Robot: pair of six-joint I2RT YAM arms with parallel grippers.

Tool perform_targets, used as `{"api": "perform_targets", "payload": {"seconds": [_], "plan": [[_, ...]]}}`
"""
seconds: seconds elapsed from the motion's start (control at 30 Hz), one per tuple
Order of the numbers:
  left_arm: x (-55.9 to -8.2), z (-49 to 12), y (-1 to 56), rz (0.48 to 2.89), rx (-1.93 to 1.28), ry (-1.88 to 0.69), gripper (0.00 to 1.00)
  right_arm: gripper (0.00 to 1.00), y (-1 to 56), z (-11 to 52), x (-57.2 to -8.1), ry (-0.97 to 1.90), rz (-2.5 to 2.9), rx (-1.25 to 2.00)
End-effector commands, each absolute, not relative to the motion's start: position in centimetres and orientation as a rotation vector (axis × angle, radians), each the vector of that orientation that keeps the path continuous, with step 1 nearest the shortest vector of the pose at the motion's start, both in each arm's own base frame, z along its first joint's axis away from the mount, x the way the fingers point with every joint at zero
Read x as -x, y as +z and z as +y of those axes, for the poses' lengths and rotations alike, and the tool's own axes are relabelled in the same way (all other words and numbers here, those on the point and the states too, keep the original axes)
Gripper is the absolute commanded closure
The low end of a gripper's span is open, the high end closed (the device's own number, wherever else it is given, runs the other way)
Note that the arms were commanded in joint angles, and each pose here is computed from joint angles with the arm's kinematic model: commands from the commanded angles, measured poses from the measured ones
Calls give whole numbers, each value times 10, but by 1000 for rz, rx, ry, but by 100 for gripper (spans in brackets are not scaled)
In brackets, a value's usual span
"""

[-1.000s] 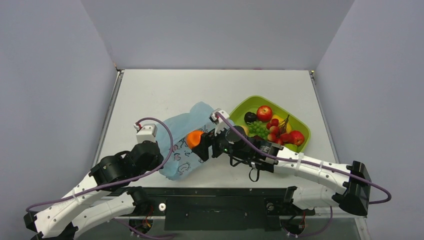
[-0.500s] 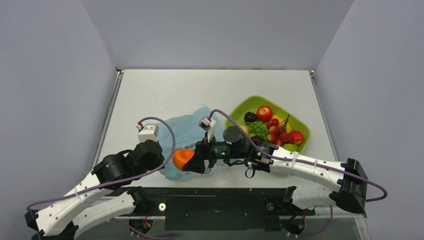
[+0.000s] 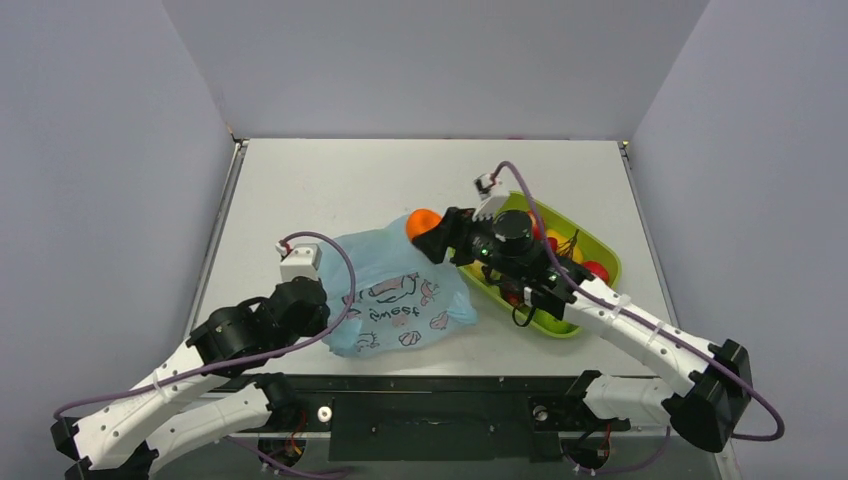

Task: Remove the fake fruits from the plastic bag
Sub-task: Take out the fake fruit from the plastic bag, then place the fake fruit in the bin.

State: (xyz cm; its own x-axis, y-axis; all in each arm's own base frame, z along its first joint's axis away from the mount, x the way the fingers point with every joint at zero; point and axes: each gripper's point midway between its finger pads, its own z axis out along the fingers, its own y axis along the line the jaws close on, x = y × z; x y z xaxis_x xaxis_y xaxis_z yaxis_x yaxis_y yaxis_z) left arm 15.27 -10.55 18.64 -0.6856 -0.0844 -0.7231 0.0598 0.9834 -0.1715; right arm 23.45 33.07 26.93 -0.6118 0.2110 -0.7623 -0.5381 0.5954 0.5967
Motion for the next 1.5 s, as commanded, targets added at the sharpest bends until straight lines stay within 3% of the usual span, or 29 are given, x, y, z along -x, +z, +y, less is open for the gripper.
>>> {"api": "perform_targets", "payload": {"seconds": [0.0, 0.23, 0.4, 0.77, 0.97, 1.17, 1.47], "plan": [[-181, -123, 216, 2195, -7, -260, 100, 100, 286, 254, -276, 848, 1915, 62], [-236, -135, 253, 2169, -100, -224, 100, 100, 248, 134, -305, 407, 1994, -225], [-280, -126, 273, 2163, -70, -187, 100, 100, 215, 91, -309, 227, 2051, -326], [-315, -122, 296, 1907, -82, -173, 100, 100, 161, 92, -313, 130, 2220, -240], [-306, -115, 265, 1945, -90, -171, 100, 98, 152, 99, -311, 139, 2247, -190], [-302, -114, 269, 1918, -104, -181, 100, 78, 152, 99, -313, 100, 2243, -168], [-301, -116, 268, 1919, -119, -188, 100, 35, 154, 101, -312, 31, 2248, -123]]}}
